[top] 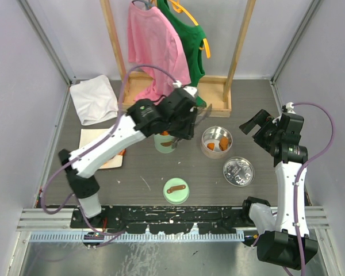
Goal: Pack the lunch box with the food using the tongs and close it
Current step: Place the fake food in the packing box, then pick up the fake food from the plate.
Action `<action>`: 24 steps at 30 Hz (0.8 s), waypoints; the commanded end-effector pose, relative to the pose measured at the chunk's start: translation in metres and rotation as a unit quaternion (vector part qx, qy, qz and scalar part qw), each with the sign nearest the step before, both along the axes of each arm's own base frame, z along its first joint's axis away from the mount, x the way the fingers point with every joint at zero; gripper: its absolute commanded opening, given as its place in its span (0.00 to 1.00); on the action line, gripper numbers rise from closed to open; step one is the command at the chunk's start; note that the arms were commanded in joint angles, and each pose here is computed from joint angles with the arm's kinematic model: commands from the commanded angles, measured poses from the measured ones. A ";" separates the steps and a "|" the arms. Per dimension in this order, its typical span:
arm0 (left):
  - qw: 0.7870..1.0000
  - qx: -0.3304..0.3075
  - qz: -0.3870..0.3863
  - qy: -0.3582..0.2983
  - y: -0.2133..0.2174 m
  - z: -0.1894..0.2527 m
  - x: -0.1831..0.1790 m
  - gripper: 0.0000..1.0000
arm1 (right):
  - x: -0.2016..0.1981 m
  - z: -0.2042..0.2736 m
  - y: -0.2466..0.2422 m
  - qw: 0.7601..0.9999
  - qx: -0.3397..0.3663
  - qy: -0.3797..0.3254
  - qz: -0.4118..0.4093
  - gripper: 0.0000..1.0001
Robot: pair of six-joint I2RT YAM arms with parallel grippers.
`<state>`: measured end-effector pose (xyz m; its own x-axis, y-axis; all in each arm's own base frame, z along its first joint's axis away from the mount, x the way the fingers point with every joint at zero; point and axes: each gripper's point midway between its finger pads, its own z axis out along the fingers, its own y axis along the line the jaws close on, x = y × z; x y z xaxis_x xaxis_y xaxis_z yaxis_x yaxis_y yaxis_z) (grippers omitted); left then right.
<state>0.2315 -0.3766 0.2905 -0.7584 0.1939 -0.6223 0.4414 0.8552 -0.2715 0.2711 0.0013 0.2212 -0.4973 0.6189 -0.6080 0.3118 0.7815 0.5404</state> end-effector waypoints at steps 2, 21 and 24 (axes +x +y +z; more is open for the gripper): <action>0.994 -0.041 0.078 -0.065 0.057 0.047 0.016 0.37 | 0.008 0.019 0.005 0.999 0.009 -0.045 0.011 1.00; 0.959 0.045 0.280 0.007 0.265 -0.020 -0.038 0.40 | 0.010 0.017 0.015 0.998 0.038 -0.048 0.025 1.00; 0.958 0.069 0.274 0.042 0.268 -0.042 -0.046 0.40 | 0.010 0.017 0.015 0.998 0.039 -0.048 0.026 1.00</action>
